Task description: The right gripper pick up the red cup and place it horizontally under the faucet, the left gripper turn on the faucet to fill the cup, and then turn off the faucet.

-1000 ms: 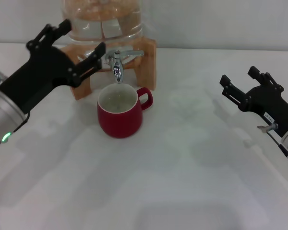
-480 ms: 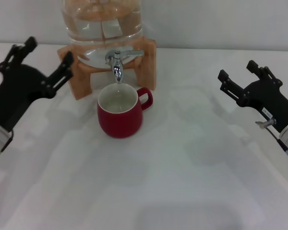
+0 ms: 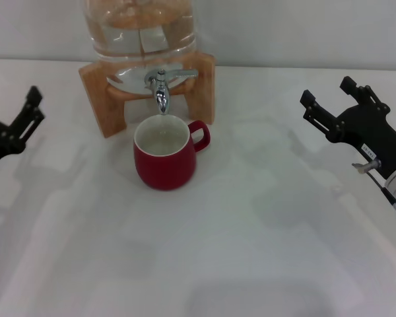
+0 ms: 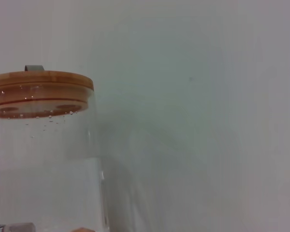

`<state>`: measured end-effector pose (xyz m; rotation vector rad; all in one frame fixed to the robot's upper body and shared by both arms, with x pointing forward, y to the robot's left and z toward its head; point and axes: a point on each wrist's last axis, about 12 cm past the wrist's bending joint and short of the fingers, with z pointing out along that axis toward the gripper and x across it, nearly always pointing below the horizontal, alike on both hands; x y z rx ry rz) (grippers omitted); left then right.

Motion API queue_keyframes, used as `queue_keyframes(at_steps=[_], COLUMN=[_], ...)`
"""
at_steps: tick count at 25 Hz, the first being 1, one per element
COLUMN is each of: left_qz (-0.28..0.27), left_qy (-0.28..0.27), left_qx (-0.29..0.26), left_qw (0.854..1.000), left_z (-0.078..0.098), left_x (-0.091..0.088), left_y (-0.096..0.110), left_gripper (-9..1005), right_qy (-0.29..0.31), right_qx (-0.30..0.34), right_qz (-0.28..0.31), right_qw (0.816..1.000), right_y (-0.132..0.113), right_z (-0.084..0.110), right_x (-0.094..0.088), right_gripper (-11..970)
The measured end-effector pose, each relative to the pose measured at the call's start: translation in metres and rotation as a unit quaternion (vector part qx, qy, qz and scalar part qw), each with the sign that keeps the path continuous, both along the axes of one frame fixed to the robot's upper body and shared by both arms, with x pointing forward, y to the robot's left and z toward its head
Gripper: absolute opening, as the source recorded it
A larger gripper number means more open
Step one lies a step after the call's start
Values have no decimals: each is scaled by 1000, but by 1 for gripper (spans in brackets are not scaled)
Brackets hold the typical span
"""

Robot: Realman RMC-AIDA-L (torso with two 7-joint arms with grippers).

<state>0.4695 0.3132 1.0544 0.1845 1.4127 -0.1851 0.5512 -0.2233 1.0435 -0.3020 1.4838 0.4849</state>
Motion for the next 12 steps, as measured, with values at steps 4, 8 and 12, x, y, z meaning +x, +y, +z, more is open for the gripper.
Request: queue_keyframes(at_steps=[4,8,12], left_qz=[10,22,28], left_qy=[0,13,27], left_qx=[-5,-7,-12], left_qw=[1000,1000,999], left_z=[-7,-15,-21], left_x=[-9,-10,-10], left_y=[8,14,17], left_gripper=[875,875,875], right_qy=[-2,-6,-13], right_qx=[-1,-10,-27], right_qz=[1,3,-1], right_qw=[1000,1000,1000], right_y=[1,2,0], right_z=[1,0,-1], right_x=[1,0,-2], right_gripper=[872,872,872])
